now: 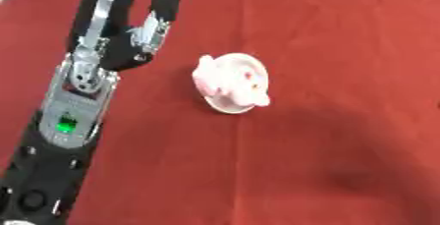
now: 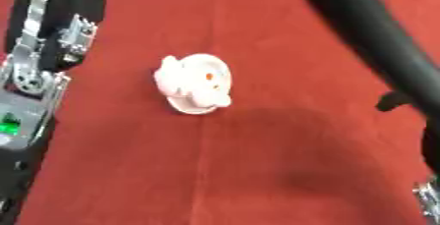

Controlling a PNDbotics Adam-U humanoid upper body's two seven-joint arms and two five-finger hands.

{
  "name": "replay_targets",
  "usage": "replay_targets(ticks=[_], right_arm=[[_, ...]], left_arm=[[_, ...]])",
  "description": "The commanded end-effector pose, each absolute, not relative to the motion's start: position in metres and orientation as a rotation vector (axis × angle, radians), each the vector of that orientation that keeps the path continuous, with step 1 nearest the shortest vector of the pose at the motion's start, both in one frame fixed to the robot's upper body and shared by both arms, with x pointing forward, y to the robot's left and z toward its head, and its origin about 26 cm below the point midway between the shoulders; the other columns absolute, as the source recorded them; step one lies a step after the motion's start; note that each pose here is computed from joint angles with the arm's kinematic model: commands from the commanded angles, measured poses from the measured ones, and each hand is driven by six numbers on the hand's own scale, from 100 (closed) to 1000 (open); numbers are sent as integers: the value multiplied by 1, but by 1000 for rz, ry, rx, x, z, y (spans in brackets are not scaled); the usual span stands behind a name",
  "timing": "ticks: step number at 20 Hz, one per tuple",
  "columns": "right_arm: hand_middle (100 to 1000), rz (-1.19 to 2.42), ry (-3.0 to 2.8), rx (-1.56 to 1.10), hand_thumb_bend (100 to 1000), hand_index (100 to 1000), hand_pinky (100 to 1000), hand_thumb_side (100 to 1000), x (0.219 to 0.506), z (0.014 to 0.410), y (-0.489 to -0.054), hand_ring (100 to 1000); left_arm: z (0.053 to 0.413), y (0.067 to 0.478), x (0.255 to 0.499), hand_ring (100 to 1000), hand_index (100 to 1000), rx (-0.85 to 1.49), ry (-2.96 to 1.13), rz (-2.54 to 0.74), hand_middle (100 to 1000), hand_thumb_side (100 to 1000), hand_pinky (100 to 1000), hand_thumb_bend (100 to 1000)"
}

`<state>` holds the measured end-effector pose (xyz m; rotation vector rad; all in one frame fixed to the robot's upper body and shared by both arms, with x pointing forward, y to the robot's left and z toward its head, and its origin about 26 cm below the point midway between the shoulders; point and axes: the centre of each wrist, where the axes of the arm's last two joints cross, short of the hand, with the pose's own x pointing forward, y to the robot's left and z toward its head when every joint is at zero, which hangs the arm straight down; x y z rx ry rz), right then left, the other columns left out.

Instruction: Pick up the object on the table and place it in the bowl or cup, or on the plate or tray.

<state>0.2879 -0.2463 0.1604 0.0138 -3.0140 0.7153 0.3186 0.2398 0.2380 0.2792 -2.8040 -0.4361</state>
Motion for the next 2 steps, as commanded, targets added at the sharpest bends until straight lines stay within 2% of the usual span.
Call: replay_targets(ticks=[1, 2], right_arm=[[799, 668, -3049, -15, 100, 848, 531, 804, 287, 165, -246, 725], [804, 648, -3056, -21, 100, 844, 545, 806, 287, 165, -246, 736]], left_arm=[[245, 243, 310, 748, 888, 260, -2892, -292, 786, 795, 516, 187], [244, 244, 310, 746, 887, 259, -2900, -265, 785, 802, 512, 181]])
